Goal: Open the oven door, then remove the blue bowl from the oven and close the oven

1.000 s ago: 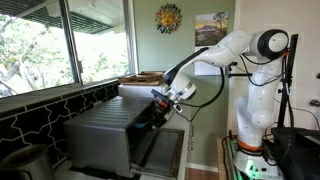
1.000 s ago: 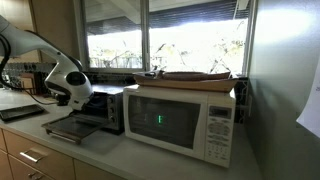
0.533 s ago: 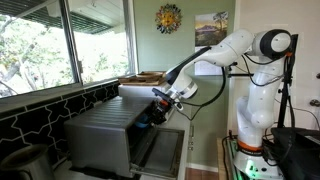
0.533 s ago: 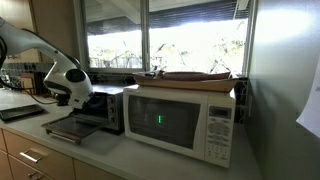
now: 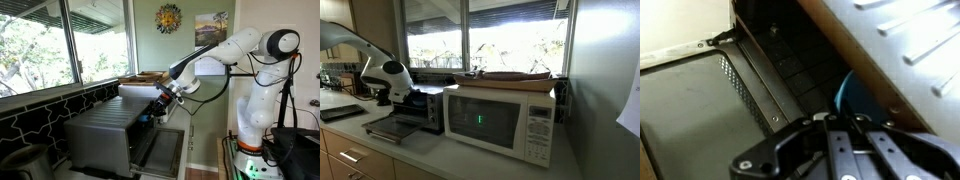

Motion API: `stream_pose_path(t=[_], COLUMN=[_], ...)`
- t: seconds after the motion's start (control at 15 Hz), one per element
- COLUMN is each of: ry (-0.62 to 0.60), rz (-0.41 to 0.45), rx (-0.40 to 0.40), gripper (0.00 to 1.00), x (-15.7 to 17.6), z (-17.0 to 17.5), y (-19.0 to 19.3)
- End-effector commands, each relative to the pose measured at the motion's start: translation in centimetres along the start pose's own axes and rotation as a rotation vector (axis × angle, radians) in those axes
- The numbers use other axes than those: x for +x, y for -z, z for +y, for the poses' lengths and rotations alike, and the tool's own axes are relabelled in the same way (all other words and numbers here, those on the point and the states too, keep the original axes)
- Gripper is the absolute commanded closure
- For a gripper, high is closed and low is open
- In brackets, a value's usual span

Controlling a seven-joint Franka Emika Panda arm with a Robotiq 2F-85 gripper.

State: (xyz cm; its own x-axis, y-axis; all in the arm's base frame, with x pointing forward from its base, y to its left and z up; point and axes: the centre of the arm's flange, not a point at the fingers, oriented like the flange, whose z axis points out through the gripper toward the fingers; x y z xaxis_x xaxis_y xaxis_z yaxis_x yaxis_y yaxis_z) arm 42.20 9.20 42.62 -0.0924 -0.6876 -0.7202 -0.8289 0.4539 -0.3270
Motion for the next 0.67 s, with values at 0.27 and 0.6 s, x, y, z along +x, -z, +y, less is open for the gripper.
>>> stream_pose_path(t=[0.27, 0.6], ry=[0.159, 0.255], rz=[0.091, 0.124], rx=[-0.061, -0.166], gripper=[0.95, 0.94], x=[-1.5, -1.8], z=[0.6, 1.5], y=[3.3, 3.9])
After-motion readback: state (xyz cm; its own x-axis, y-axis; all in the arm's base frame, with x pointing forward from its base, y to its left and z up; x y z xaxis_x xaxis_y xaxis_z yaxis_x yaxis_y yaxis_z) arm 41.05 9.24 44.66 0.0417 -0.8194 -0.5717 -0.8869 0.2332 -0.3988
